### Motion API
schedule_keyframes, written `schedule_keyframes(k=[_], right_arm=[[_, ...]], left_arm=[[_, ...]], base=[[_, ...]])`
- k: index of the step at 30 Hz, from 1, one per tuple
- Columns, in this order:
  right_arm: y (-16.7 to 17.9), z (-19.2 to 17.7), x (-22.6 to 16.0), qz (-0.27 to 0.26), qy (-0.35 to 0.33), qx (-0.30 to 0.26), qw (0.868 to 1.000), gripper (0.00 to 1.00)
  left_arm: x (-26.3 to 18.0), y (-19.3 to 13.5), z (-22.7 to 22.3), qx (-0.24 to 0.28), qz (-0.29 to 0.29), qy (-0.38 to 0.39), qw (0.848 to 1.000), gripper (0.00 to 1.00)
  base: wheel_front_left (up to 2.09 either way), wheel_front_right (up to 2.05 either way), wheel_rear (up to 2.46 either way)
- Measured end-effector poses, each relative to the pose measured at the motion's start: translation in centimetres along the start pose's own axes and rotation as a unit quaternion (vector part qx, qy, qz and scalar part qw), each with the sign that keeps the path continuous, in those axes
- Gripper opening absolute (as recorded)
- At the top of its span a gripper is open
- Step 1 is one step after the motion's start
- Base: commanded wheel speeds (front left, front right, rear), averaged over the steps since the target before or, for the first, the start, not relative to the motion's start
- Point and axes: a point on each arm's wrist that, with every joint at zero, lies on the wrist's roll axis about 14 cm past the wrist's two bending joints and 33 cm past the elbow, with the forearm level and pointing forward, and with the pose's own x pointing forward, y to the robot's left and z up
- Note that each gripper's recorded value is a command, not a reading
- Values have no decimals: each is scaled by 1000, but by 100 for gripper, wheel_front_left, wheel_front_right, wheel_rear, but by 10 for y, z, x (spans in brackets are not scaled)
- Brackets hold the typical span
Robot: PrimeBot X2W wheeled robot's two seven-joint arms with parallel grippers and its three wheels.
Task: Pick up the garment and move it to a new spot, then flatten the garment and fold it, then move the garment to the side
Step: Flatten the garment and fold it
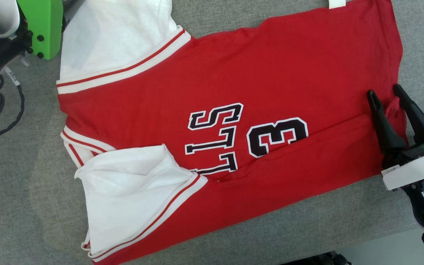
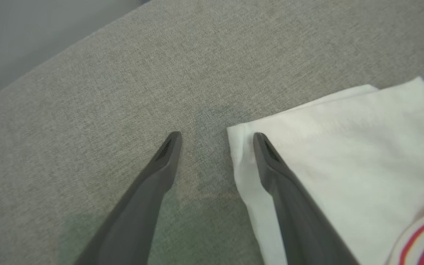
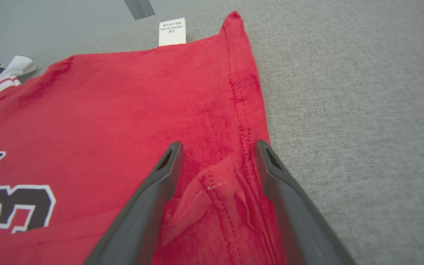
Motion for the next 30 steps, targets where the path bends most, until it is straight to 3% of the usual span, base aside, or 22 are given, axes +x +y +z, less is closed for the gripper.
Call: schedule_keyframes(k=[1, 3, 4, 5, 14, 20, 30], right_arm=[[0, 0, 0, 0, 1, 0, 1000, 100], [0, -1, 1, 0, 1, 0, 1000, 100], [0, 0, 1, 1, 0, 0, 1000, 100], [0, 0, 2, 1, -2, 0, 1000, 100], [4, 14, 3, 6, -20, 8, 1000, 100], [-5, 45, 14, -10, -31, -13, 999, 100], [0, 80, 45, -46, 85, -102, 990, 100]], left_arm=[[0, 0, -1, 0, 0, 1, 1000, 89], [1, 1, -4, 4, 1, 9, 1000, 41], [1, 2, -4, 5, 1, 8, 1000, 27], [2, 1, -3, 6, 1, 6, 1000, 0], [-4, -15, 10, 22, -19, -24, 999, 0], [-23, -38, 24, 32, -42, -53, 997, 0], [-71, -62, 44, 56, -48, -76, 994, 0]], base=[[0, 0, 0], [0, 0, 0], [0, 0, 0], [0, 0, 0], [0, 0, 0], [0, 0, 0], [0, 0, 0]])
